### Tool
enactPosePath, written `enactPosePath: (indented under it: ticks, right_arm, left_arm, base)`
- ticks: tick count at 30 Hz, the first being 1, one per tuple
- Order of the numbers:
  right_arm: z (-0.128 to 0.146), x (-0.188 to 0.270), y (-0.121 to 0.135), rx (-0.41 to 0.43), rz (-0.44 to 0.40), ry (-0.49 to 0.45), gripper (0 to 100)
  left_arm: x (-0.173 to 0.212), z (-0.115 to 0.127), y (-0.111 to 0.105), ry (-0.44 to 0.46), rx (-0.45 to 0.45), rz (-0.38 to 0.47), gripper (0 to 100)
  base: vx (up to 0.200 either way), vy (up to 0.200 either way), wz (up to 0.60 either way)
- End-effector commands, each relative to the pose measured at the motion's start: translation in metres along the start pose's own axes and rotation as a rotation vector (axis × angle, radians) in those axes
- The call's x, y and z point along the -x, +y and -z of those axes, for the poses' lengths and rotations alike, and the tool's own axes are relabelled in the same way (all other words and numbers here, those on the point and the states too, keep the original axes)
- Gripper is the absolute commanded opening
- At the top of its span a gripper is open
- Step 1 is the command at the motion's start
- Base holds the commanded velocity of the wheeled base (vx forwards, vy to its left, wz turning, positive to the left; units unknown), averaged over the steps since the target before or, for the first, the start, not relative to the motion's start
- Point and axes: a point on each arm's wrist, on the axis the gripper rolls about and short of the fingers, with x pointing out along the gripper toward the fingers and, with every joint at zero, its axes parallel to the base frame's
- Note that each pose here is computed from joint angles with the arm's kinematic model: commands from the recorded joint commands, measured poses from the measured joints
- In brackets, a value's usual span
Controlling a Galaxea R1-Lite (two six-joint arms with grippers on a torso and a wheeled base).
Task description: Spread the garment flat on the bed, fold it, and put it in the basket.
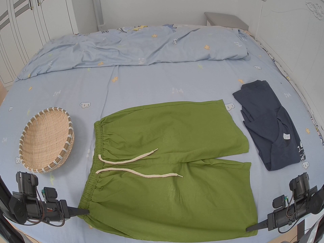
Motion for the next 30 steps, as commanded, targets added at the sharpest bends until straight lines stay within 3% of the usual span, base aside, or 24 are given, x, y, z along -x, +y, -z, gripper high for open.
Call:
enactPosePath:
  ticks: [1, 6, 7, 11, 21, 30]
  right_arm:
    - [0.005, 0.003, 0.002, 0.014, -0.001, -0.013, 0]
    - [0.001, 0.01, 0.01, 0.075, -0.014, -0.074, 0]
    - [-0.007, 0.016, 0.016, 0.111, -0.02, -0.119, 0]
    - [-0.029, 0.031, 0.034, 0.119, -0.033, -0.172, 0]
    - [-0.101, 0.094, 0.103, 0.174, -0.046, -0.254, 0]
    - [-0.16, 0.125, 0.141, 0.206, -0.065, -0.332, 0]
  left_arm:
    - [0.005, 0.006, -0.004, 0.002, 0.001, 0.0, 0]
    - [0.013, 0.005, -0.015, -0.032, -0.03, 0.014, 0]
    - [0.016, 0.001, -0.02, -0.046, -0.014, 0.021, 0]
    - [0.017, -0.011, -0.036, -0.025, 0.045, 0.034, 0]
    - [0.03, -0.075, -0.08, 0.003, 0.066, 0.035, 0]
    - [0.03, -0.138, -0.109, -0.024, 0.081, 0.043, 0]
  base:
    - [0.0, 0.0, 0.0]
    - [0.0, 0.0, 0.0]
    - [0.0, 0.0, 0.0]
    - [0.0, 0.0, 0.0]
    - [0.0, 0.0, 0.0]
    - [0.0, 0.0, 0.0]
